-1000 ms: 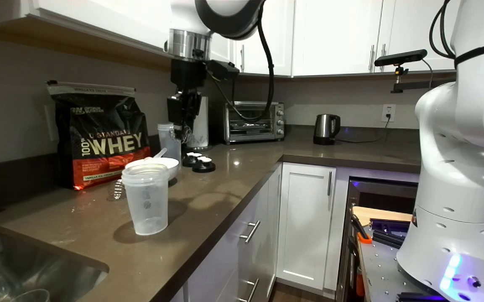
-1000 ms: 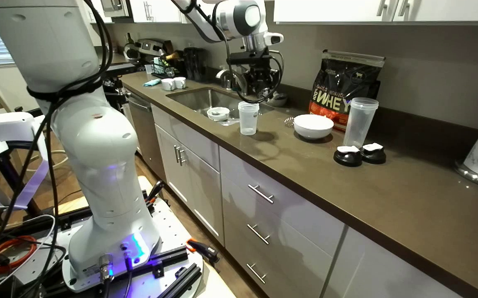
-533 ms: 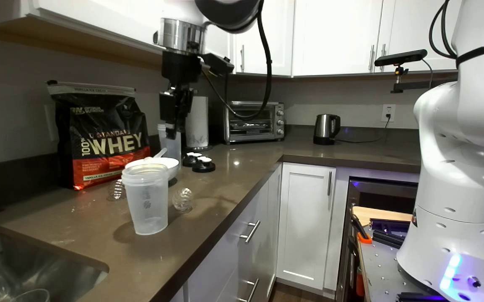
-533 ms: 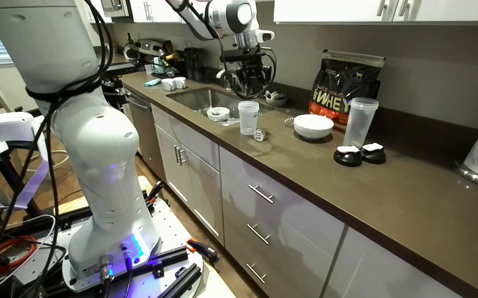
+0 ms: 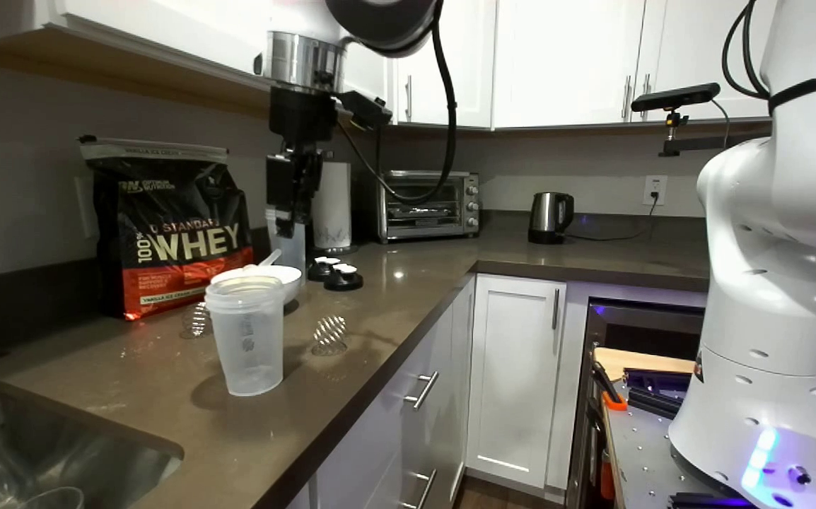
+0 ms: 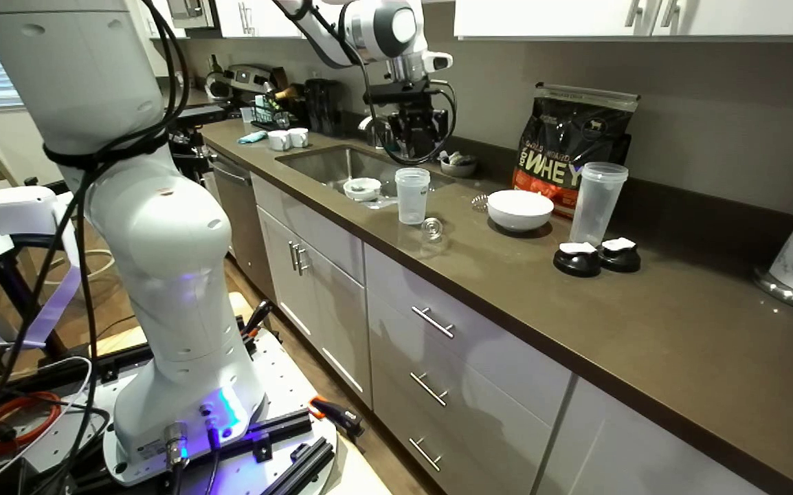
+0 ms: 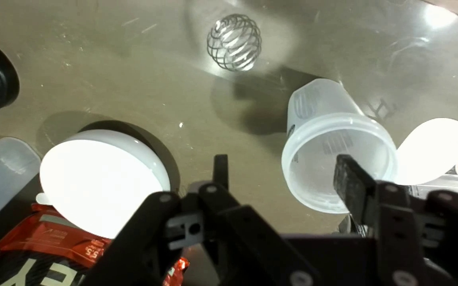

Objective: Pick up the silver blending ball on the right and place it inside the clear bottle on the left

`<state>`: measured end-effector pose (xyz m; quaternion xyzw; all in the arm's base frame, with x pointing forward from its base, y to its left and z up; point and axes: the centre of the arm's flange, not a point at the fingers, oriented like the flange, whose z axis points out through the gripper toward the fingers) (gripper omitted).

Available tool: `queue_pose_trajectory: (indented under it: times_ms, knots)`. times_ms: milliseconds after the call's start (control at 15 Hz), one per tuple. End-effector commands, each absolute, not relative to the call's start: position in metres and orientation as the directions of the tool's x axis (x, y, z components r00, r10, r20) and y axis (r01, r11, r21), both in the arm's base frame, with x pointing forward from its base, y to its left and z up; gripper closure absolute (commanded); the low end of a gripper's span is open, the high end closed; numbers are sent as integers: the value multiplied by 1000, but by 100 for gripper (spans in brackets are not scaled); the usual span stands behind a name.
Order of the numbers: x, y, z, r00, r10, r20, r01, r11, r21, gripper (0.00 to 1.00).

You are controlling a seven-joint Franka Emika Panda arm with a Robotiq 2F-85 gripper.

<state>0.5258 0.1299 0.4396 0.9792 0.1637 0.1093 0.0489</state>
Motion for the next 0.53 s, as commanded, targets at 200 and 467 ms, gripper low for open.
queue_pose_trajectory:
  times_ms: [200,467]
  knots:
    - [552,84,404,961,246,122,232,-965,119,0]
    - [551,68,371,976,210,51,204,-974,102,0]
